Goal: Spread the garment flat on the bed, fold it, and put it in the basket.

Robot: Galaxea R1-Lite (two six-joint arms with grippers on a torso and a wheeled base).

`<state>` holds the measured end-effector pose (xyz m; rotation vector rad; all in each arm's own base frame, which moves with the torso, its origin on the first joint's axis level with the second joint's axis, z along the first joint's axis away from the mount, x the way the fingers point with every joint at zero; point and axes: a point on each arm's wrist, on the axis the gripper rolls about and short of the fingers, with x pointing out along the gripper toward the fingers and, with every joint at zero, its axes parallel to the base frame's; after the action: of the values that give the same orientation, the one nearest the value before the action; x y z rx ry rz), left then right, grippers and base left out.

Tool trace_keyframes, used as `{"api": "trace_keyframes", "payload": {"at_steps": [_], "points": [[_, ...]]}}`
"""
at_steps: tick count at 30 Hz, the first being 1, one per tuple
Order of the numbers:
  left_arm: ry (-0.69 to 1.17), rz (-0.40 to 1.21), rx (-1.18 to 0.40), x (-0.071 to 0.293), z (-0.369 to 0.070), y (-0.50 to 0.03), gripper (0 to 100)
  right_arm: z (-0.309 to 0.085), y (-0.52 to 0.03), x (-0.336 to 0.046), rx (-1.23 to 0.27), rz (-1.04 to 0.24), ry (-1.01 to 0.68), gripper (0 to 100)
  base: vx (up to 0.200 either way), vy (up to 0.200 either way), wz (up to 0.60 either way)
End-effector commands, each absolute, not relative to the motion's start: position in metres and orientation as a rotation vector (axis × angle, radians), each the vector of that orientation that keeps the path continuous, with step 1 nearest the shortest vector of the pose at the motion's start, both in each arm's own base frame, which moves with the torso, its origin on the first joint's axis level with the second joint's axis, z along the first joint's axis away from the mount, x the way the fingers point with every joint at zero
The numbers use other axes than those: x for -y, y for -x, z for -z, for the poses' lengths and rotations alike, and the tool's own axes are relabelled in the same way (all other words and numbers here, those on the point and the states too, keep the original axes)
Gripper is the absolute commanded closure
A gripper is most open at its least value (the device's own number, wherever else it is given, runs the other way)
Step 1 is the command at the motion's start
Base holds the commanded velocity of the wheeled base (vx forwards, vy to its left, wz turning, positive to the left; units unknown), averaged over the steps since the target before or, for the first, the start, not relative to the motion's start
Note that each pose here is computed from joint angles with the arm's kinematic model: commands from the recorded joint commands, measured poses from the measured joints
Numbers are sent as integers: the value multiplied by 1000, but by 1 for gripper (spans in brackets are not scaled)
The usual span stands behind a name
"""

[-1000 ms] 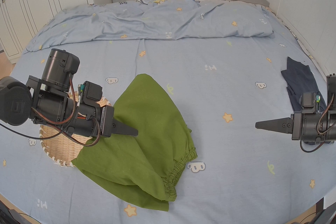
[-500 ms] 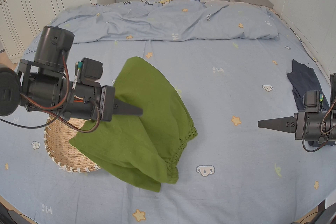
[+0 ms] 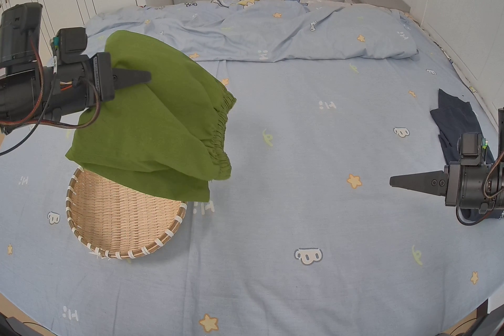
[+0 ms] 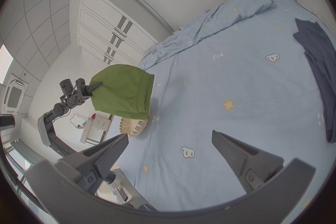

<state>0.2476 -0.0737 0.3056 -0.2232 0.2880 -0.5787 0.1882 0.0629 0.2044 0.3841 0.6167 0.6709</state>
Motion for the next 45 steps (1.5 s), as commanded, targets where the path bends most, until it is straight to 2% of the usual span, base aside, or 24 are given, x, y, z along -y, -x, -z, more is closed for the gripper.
{"api": "trace_keyframes", "payload": {"at_steps": [1, 13, 20, 21, 26, 34, 40, 45], "points": [[250, 489, -251, 50, -306, -249, 100, -208, -186, -61, -599, -670, -383, 0, 0, 0, 0], [333, 305, -371, 10, -269, -254, 100, -208, -184, -63, -604, -683, -380, 0, 0, 0, 0], [393, 222, -547, -3, -217, -253, 100, -214, -177, -62, -582, -691, -377, 0, 0, 0, 0], [409, 200, -618, -5, -198, -257, 100, -214, -176, -62, -579, -695, -377, 0, 0, 0, 0], [455, 116, -793, -19, -160, -265, 100, -213, -175, -64, -585, -708, -374, 0, 0, 0, 0], [485, 80, -970, -22, -130, -287, 100, -212, -174, -65, -592, -709, -373, 0, 0, 0, 0], [450, -31, -1094, -24, -106, -303, 100, -211, -175, -65, -595, -708, -374, 0, 0, 0, 0], [444, -51, -1123, -25, -97, -311, 100, -211, -176, -65, -598, -708, -374, 0, 0, 0, 0]]}}
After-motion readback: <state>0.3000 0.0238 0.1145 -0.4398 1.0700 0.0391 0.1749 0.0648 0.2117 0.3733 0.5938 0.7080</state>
